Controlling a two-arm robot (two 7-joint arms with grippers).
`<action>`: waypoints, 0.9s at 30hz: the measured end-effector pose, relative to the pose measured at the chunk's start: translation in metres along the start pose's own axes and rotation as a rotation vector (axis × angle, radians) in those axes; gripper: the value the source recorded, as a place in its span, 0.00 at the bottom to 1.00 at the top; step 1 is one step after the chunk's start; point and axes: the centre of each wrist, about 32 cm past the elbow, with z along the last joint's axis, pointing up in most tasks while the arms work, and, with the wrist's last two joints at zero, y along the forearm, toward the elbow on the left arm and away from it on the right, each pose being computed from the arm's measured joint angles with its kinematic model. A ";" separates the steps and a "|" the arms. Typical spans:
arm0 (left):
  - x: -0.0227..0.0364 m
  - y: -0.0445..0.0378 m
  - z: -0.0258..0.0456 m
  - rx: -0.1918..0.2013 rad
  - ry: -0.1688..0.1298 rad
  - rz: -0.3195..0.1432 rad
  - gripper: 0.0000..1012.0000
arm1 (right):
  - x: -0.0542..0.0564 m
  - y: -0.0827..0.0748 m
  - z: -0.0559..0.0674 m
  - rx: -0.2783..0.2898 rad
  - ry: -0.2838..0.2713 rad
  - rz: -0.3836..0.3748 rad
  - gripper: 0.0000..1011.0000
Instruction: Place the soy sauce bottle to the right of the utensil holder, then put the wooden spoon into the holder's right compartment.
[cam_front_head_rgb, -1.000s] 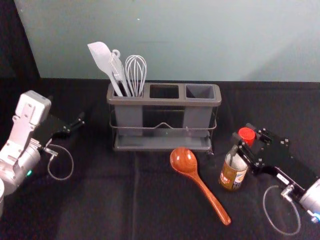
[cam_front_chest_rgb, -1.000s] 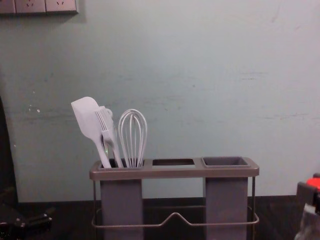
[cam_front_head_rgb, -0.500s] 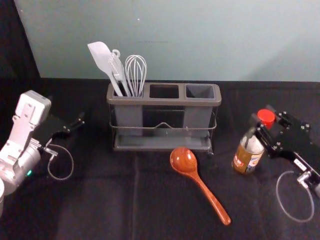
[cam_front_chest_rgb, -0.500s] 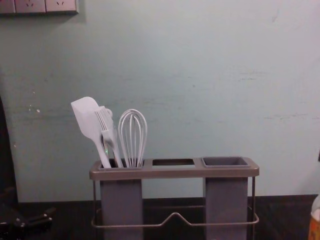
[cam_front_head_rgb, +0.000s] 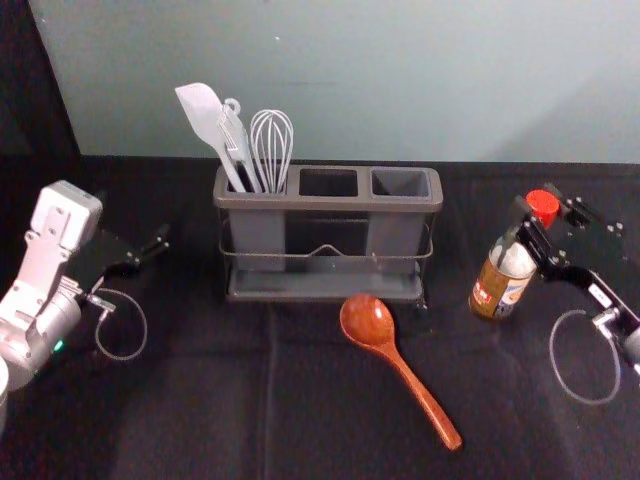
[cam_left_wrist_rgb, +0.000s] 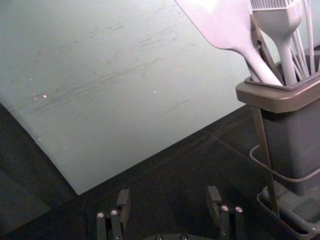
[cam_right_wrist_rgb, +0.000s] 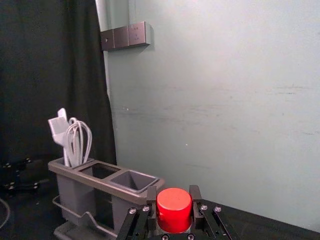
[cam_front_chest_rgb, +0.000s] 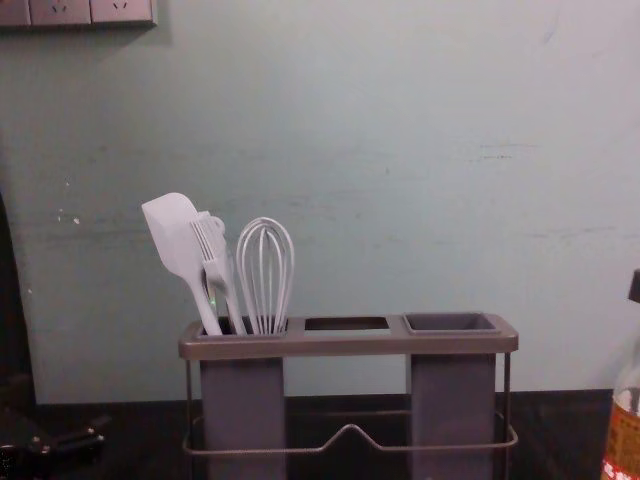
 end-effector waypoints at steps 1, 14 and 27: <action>0.0000 0.0000 0.0000 0.000 0.000 0.000 0.99 | 0.000 0.002 -0.001 0.001 0.000 -0.001 0.39; 0.0000 0.0000 0.0000 0.000 0.000 0.000 0.99 | 0.010 0.036 -0.019 0.002 0.013 -0.011 0.39; 0.0000 0.0000 0.0000 0.000 0.000 0.000 0.99 | 0.018 0.069 -0.032 -0.020 0.008 0.001 0.39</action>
